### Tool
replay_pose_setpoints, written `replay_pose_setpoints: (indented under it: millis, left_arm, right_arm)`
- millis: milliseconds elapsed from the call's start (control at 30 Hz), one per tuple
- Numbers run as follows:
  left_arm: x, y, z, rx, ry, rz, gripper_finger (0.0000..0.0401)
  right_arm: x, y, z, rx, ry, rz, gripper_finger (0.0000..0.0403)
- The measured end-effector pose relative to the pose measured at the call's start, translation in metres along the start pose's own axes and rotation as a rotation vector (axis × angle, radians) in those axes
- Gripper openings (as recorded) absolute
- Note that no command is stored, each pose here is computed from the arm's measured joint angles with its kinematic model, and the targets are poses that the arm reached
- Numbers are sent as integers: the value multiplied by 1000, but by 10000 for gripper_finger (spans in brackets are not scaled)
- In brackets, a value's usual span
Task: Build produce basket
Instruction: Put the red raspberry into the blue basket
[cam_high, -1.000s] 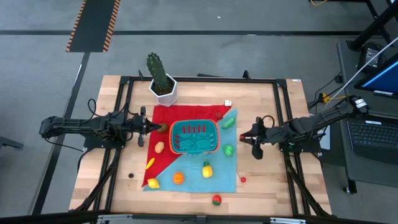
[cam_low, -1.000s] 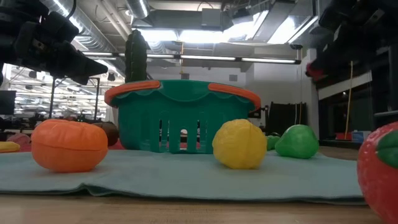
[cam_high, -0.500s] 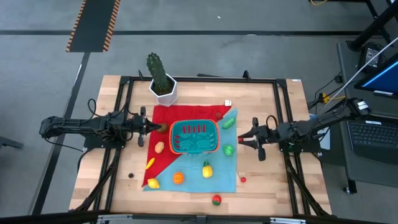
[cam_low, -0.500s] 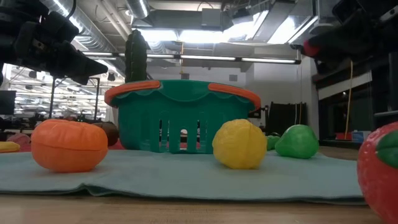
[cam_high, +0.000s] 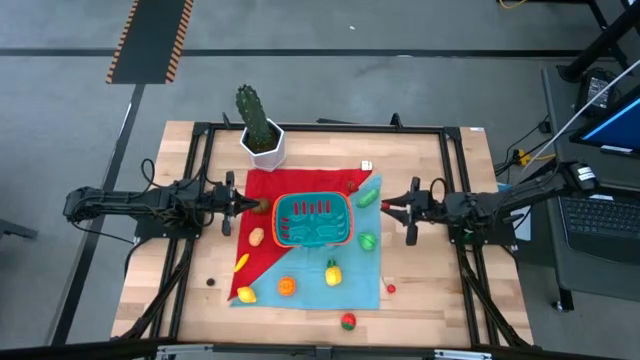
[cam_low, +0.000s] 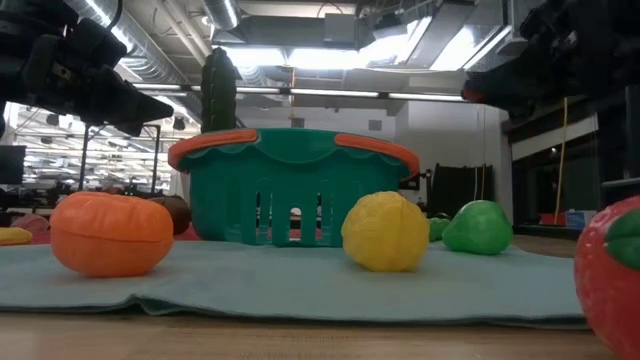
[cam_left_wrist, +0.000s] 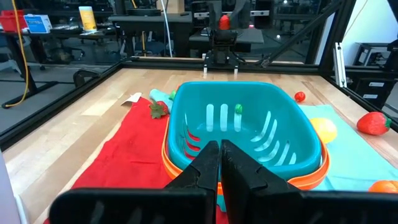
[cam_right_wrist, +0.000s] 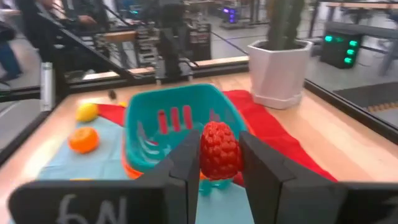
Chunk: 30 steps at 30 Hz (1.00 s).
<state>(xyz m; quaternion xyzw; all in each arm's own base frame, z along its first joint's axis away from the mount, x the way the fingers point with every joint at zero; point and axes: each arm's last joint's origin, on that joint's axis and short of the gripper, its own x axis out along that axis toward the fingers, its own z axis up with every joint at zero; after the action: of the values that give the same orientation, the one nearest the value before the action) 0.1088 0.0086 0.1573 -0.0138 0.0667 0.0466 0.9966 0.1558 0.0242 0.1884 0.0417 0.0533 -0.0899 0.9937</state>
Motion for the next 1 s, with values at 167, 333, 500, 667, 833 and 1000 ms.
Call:
replay_pose_setpoints:
  millis: [167, 333, 500, 667, 833, 1000]
  left_arm:
    - [0, 0, 0, 0, 0, 0, 8]
    - [0, 0, 0, 0, 0, 0, 8]
    - [0, 0, 0, 0, 0, 0, 8]
    - [0, 0, 0, -6, -1, 0, 8]
    - [0, 0, 1, -20, -7, 0, 8]
    - [0, 0, 1, -21, -8, -1, 8]
  right_arm:
    - [4, -4, -2, 0, 18, -27, 95]
    - [15, -4, 7, -4, 27, 5, 95]
    - [32, -3, 20, -55, 73, 37, 95]
    - [51, -6, 27, -51, 101, 55, 95]
    - [77, -10, 36, -67, 135, 113, 95]
    - [106, -14, 43, -100, 136, 188, 95]
